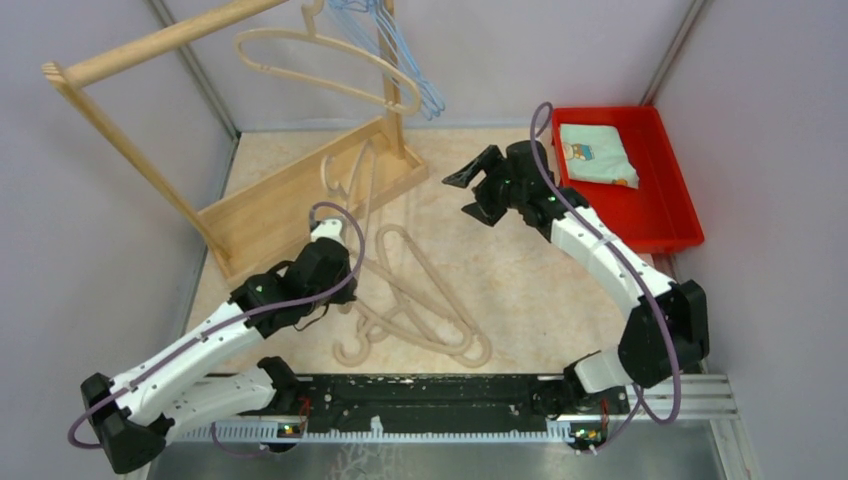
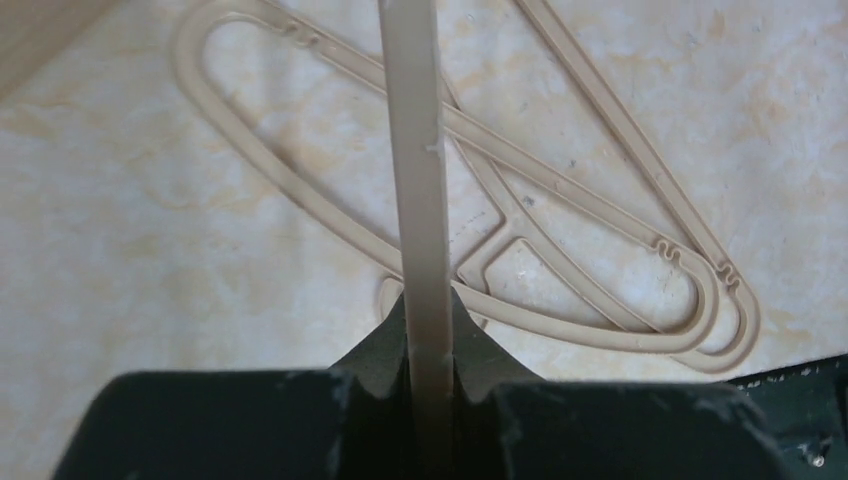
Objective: Organize the hangers
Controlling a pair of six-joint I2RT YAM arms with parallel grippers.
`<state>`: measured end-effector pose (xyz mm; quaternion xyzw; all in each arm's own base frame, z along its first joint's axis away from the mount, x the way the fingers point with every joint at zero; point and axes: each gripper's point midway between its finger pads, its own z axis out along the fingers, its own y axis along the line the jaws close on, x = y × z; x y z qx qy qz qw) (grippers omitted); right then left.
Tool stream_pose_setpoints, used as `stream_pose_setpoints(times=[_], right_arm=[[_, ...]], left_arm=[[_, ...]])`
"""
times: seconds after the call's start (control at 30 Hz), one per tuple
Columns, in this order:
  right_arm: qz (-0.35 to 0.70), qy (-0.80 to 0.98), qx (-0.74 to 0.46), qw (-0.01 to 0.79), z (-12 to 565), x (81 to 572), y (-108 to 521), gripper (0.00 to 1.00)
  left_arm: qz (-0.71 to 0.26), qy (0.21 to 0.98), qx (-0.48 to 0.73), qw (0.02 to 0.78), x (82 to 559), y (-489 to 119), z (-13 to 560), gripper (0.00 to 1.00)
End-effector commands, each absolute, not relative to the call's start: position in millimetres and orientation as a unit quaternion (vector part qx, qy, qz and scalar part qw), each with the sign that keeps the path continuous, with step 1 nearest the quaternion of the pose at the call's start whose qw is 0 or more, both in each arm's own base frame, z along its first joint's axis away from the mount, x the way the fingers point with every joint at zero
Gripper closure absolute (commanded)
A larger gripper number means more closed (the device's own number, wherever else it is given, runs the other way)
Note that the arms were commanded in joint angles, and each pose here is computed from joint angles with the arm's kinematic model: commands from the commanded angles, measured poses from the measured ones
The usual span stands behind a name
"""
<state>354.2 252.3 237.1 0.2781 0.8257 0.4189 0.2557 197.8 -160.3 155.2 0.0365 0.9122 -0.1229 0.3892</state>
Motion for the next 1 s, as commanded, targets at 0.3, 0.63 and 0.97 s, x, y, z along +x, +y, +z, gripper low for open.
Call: stream_pose_setpoints(times=[0.3,0.63,0.97], right_arm=[[0.316,0.886,0.201,0.273,225,316,208,0.21],[0.259,0.911,0.145,0.286,230,298,182,0.20],[0.209,0.939,0.099,0.255,193,274,164,0.20]], left_arm=[[0.043,0.889,-0.111,0.443,214,-82,240,1.00],[0.057,0.838,-0.123,0.528,301,-53,323,1.00],[0.076,0.793,-0.111,0.594,364,-66,409,1.00]])
